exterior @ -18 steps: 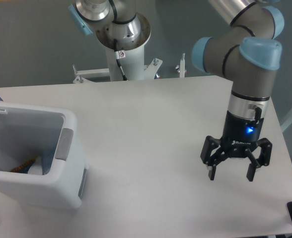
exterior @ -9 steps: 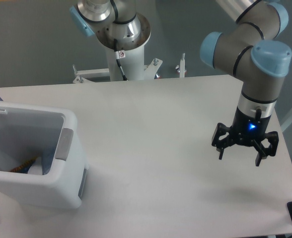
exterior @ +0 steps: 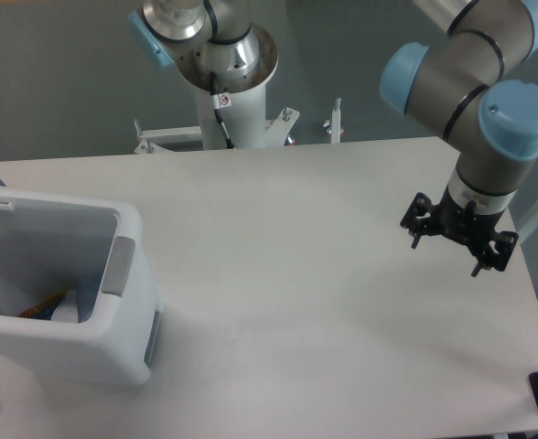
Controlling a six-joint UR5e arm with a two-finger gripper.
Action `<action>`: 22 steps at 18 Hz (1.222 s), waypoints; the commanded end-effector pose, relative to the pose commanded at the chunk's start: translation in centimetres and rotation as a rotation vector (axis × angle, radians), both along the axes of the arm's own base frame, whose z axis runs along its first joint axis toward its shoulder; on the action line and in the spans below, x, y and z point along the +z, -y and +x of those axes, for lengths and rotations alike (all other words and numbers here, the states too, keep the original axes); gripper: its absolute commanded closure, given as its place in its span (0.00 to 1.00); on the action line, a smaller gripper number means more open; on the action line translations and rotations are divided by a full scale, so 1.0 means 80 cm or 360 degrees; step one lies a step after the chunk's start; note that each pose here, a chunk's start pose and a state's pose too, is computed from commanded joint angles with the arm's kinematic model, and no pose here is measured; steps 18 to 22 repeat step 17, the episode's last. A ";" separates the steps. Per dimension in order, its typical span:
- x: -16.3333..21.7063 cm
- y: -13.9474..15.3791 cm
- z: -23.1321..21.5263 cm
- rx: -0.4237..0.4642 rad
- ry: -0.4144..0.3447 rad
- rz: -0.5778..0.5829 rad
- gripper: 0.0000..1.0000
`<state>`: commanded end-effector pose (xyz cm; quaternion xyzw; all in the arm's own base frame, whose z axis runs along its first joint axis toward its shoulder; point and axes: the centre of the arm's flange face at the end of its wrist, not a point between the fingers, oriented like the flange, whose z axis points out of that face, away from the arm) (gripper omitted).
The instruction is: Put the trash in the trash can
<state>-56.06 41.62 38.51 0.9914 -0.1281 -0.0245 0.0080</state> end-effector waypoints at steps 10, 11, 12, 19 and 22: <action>0.001 -0.002 0.005 -0.0091 -0.0005 0.0001 0.00; -0.002 -0.002 0.005 -0.0091 -0.0001 -0.0001 0.00; -0.003 -0.002 0.006 -0.0091 -0.0001 -0.0001 0.00; -0.008 -0.002 0.008 -0.0103 0.0008 -0.0006 0.00; -0.008 -0.002 0.008 -0.0103 0.0008 -0.0006 0.00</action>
